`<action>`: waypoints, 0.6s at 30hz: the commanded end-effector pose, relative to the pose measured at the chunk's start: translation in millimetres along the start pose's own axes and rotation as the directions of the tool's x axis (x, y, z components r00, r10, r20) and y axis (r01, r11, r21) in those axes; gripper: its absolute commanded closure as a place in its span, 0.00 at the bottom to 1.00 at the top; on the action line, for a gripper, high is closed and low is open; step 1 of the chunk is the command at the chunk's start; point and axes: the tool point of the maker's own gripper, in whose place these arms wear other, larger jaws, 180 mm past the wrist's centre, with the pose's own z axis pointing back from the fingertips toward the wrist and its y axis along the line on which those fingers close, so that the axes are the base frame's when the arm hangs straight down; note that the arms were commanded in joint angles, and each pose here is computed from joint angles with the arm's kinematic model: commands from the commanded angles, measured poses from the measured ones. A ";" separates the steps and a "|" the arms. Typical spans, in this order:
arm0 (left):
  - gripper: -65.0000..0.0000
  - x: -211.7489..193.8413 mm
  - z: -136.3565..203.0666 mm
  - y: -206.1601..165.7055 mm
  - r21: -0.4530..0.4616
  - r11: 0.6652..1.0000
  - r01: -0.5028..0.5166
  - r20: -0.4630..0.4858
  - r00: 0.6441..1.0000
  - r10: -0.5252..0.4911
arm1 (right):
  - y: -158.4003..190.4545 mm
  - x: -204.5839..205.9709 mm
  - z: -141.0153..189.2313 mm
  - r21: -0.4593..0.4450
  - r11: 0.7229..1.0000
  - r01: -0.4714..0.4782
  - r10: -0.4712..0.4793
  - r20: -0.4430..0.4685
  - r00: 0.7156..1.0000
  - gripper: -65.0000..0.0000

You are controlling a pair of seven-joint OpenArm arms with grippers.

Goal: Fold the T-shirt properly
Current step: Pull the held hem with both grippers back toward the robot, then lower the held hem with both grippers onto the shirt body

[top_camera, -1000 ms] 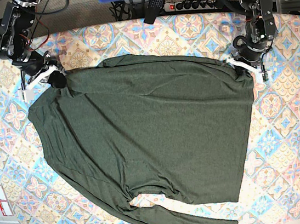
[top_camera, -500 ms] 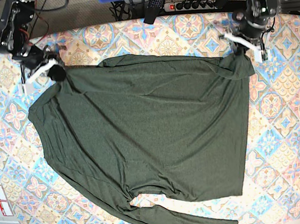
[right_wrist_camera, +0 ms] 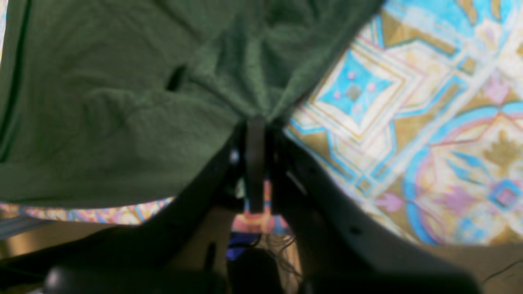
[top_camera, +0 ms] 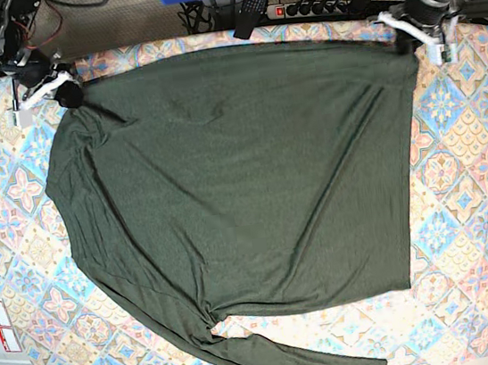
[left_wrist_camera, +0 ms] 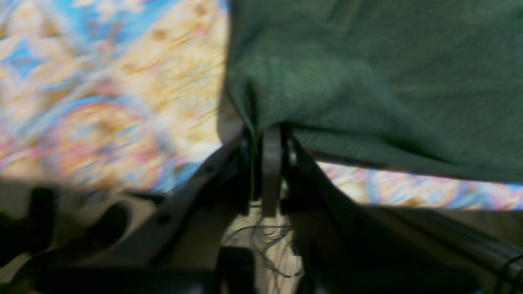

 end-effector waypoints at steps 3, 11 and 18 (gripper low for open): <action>1.00 5.0 5.7 1.3 -0.001 1.000 0.019 0.020 1.000 -0.019 | -3.4 17.7 13.1 -0.017 0.999 -0.037 0.038 0.054 0.998 0.99; 1.00 34.1 -0.1 7.7 0.019 1.000 0.006 0.093 0.996 -0.008 | -2.1 19.9 13.9 -0.017 0.999 -0.044 0.045 0.058 0.997 0.99; 1.00 92.4 -13.0 4.4 0.014 1.000 -0.005 0.230 0.973 0.002 | 14.2 58.4 -1.9 0.026 0.997 -0.068 0.064 0.144 0.988 0.99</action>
